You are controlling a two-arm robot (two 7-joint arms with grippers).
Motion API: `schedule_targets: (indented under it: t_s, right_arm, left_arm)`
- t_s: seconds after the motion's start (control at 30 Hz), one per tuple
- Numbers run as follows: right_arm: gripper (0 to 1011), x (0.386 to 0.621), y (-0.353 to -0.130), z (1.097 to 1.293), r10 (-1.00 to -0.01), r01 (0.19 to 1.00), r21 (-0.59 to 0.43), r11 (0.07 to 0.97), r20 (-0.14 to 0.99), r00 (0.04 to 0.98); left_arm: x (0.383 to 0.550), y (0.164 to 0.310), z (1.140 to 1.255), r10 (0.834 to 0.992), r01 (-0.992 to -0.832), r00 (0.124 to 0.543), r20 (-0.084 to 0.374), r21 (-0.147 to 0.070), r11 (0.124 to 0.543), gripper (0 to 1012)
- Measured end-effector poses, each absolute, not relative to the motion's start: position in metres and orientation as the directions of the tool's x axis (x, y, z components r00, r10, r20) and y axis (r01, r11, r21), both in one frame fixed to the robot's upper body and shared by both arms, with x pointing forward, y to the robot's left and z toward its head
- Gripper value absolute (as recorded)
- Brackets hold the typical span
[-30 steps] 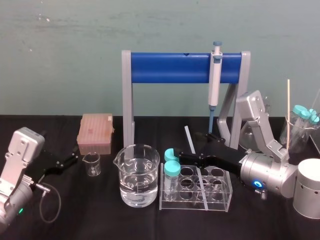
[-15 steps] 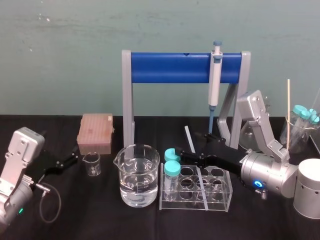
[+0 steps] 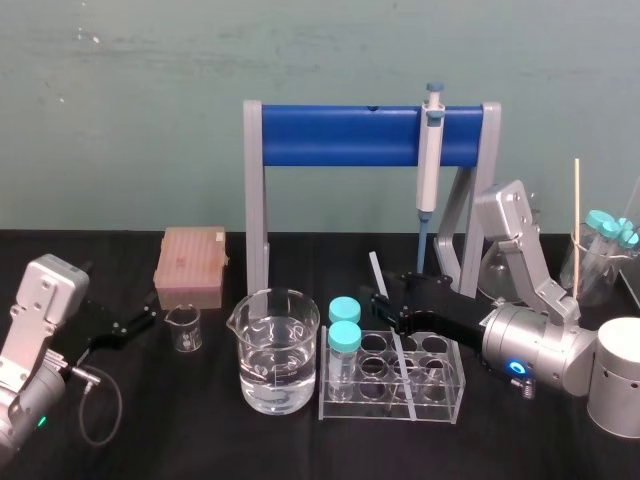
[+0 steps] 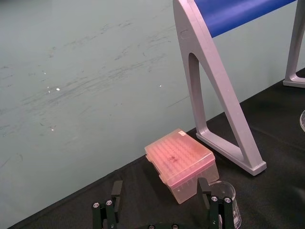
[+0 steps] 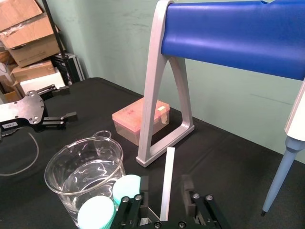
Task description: Pick up the stirring rod with one hand, then place it down.
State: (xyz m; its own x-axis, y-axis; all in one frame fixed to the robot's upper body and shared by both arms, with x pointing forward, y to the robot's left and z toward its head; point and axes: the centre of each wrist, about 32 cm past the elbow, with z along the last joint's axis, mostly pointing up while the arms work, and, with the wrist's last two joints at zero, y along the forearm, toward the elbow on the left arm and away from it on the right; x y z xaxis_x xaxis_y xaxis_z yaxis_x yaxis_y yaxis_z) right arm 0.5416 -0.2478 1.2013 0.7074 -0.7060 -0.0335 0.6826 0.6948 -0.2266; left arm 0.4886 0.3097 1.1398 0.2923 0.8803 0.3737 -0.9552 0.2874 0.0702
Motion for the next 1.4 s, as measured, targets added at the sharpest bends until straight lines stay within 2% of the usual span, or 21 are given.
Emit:
schedule_targets:
  t_s: [0.03,0.1,0.43,0.77,1.1,1.4]
  right_arm:
    - [447,0.542,-0.248,1.201,-0.706,0.683,-0.226,0.695,-0.034,0.707]
    - [336,0.542,-0.248,1.201,-0.706,0.682,-0.226,0.695,-0.034,0.708]
    - [69,0.542,-0.248,1.201,-0.706,0.682,-0.226,0.695,-0.034,0.708]
    - [69,0.542,-0.248,1.201,-0.706,0.683,-0.221,0.696,-0.035,0.707]
    - [69,0.534,-0.247,1.192,-0.681,0.676,-0.078,0.732,-0.051,0.731]
    - [69,0.521,-0.258,1.183,-0.662,0.662,0.022,0.749,0.059,0.747]
  left_arm:
    - [0.489,0.310,1.140,0.880,-0.955,0.292,0.374,0.070,0.287,1000]
    - [0.489,0.310,1.140,0.880,-0.955,0.292,0.374,0.070,0.287,1000]
    - [0.489,0.310,1.140,0.880,-0.955,0.292,0.374,0.070,0.287,1000]
    - [0.489,0.310,1.140,0.880,-0.955,0.292,0.374,0.070,0.287,1000]
    - [0.489,0.310,1.140,0.880,-0.955,0.292,0.374,0.070,0.287,1000]
    - [0.489,0.310,1.140,0.880,-0.955,0.292,0.374,0.070,0.287,1000]
